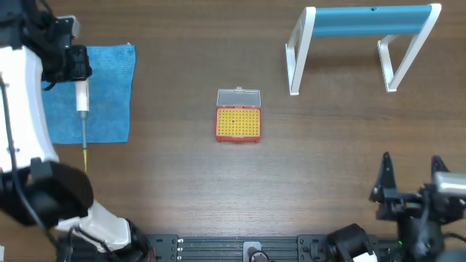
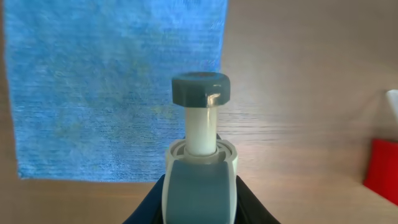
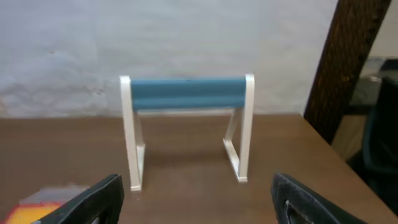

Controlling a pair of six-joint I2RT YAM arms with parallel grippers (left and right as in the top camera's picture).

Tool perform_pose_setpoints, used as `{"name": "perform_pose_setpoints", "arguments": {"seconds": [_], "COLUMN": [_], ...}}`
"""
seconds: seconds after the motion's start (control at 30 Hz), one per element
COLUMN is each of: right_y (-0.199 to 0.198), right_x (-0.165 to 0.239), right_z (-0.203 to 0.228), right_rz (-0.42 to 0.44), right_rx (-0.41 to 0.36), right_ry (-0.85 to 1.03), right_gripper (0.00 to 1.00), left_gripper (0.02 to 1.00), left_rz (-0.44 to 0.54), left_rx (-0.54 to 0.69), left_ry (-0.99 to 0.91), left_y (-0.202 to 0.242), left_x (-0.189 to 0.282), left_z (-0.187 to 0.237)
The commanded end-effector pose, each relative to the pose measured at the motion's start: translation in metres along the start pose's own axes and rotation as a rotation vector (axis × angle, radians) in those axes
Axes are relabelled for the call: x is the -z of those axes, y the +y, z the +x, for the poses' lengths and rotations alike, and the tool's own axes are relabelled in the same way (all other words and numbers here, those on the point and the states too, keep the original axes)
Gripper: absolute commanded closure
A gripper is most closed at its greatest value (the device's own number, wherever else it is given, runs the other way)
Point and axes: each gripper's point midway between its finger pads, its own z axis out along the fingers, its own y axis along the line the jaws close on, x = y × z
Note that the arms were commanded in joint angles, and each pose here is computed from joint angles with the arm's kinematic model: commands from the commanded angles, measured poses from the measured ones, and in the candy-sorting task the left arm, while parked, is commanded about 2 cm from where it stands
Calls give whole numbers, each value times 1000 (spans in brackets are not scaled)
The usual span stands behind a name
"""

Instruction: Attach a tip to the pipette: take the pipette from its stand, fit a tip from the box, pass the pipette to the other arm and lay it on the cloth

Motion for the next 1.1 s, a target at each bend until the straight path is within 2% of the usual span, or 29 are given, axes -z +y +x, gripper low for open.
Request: {"name": "perform_pose_setpoints", "arguments": {"seconds": [0.03, 0.13, 0.23, 0.4, 0.6, 0.67, 0.8, 0.97, 1.1], "right_y": [-27, -17, -8, 16, 13, 19, 33, 53, 57], "right_x": [-20, -39, -51, -48, -24, -36, -66, -105, -114], "right_z": [38, 53, 82, 85, 99, 114, 128, 169, 183], "right_rz": [232, 226, 217, 60, -11, -5, -4, -22, -27], "right_rx": [-46, -59, -115, -154, -293, -287, -293, -324, -357], "right_ry": [76, 78, 133, 134, 37, 91, 38, -36, -63], "right_gripper": [218, 215, 215, 213, 213, 215, 213, 143, 137], "left_gripper": [996, 993, 993, 993, 991, 993, 993, 993, 991], "left_rz": [-72, -89, -95, -78, -45, -19, 4, 8, 19], "left_rx": [-40, -58, -59, -62, -45, -34, -18, -16, -11], "left_ry": [137, 188, 168, 79, 51, 25, -35, -22, 14], "left_y": [25, 33, 38, 42, 43, 40, 36, 38, 36], "left_x": [-49, -72, -88, -114, -157, -166, -173, -184, -192], "left_z": [4, 5, -11, -44, -56, -63, -78, -76, -67]}}
